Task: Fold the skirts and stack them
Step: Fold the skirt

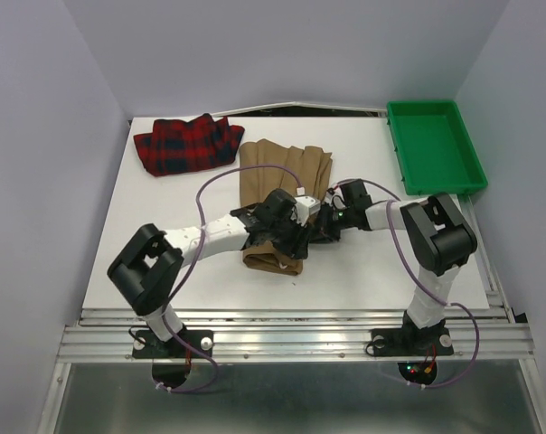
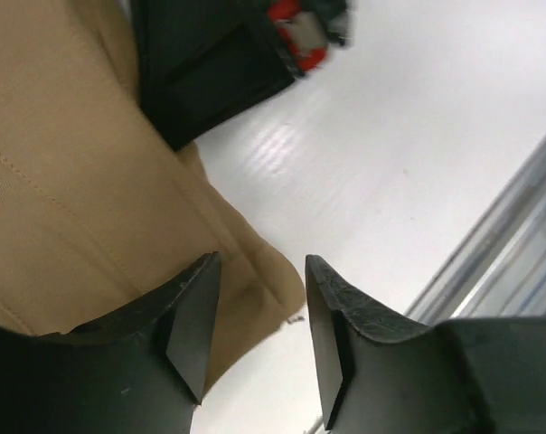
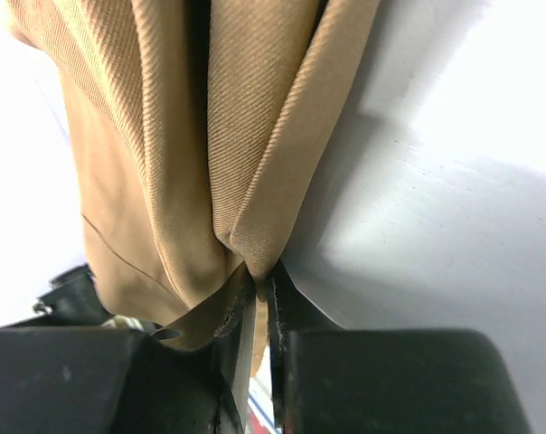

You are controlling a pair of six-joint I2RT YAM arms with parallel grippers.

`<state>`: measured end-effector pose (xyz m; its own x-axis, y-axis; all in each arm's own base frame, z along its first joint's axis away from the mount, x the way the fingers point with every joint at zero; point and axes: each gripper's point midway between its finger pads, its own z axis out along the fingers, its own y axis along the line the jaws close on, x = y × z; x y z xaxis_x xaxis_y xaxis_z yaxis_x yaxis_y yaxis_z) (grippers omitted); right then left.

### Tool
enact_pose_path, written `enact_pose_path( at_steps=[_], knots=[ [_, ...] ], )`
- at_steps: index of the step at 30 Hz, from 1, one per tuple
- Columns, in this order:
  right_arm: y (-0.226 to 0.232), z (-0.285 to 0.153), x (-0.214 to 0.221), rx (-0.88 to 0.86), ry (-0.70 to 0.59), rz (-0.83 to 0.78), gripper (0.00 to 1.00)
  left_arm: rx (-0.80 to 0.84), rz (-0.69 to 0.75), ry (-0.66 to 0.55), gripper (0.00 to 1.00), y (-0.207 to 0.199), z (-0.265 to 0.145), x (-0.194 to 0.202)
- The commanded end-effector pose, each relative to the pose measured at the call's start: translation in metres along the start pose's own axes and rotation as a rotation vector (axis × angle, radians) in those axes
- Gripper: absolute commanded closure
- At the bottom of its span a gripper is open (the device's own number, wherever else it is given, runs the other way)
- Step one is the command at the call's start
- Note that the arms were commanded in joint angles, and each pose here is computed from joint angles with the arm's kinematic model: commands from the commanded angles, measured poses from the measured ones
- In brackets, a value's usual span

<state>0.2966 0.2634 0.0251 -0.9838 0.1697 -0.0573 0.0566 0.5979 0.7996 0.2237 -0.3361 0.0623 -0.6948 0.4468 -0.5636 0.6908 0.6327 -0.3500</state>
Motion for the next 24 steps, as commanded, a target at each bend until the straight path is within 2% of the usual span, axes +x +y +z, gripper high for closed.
enact_pose_path(
  at_steps=[1,2,3,5,6,7,9,12,13,15,16,17,19,20,21,22,23,24],
  knots=[
    [0.009,-0.012,-0.005,0.059,-0.001,-0.088,0.84,0.139,0.154,-0.171,0.41,-0.039,-0.053,-0.037],
    [0.009,-0.015,-0.008,0.08,-0.011,-0.114,0.82,0.16,0.173,-0.181,0.38,-0.044,-0.061,-0.037],
    [0.015,-0.023,-0.008,0.095,-0.014,-0.128,0.74,0.174,0.213,-0.215,0.36,-0.049,-0.077,-0.041],
    [0.018,-0.031,-0.008,0.121,-0.013,-0.175,0.63,0.173,0.238,-0.25,0.28,-0.05,-0.092,-0.042],
    [0.02,-0.04,-0.009,0.131,-0.006,-0.181,0.45,0.177,0.261,-0.298,0.25,-0.054,-0.108,-0.047],
    [0.019,-0.046,-0.011,0.138,-0.003,-0.188,0.4,0.182,0.26,-0.316,0.2,-0.052,-0.115,-0.049],
    [0.015,-0.056,-0.015,0.173,0.009,-0.248,0.39,0.196,0.232,-0.353,0.12,-0.038,-0.129,-0.051],
    [0.017,-0.076,-0.019,0.217,0.029,-0.311,0.41,0.177,0.175,-0.405,0.16,-0.009,-0.146,-0.052],
    [0.03,-0.083,-0.027,0.2,0.004,-0.38,0.41,0.169,0.153,-0.396,0.18,0.0,-0.143,-0.046],
    [0.047,-0.089,-0.038,0.17,-0.036,-0.442,0.42,0.176,0.113,-0.379,0.3,0.016,-0.139,-0.04],
    [0.069,-0.092,-0.041,0.1,-0.05,-0.461,0.42,0.185,0.092,-0.355,0.34,0.021,-0.131,-0.031],
    [0.081,-0.092,-0.046,0.06,-0.066,-0.469,0.42,0.209,0.081,-0.344,0.45,0.021,-0.127,-0.028],
    [0.105,-0.091,-0.061,-0.017,-0.11,-0.462,0.41,0.252,0.01,-0.298,0.58,0.024,-0.11,-0.017],
    [0.124,-0.092,-0.067,-0.076,-0.119,-0.48,0.4,0.297,-0.014,-0.285,0.7,0.021,-0.104,-0.015],
    [0.124,-0.084,-0.073,-0.092,-0.107,-0.458,0.4,0.32,-0.045,-0.276,0.74,0.02,-0.099,-0.015],
    [0.134,-0.081,-0.077,-0.142,-0.097,-0.441,0.4,0.357,-0.151,-0.208,0.83,0.022,-0.084,-0.003],
    [0.136,-0.078,-0.084,-0.15,-0.105,-0.428,0.4,0.357,-0.215,-0.178,0.83,0.027,-0.075,0.005],
    [0.139,-0.069,-0.094,-0.178,-0.103,-0.425,0.4,0.414,-0.248,-0.158,0.92,0.023,-0.07,0.008]
  ],
)
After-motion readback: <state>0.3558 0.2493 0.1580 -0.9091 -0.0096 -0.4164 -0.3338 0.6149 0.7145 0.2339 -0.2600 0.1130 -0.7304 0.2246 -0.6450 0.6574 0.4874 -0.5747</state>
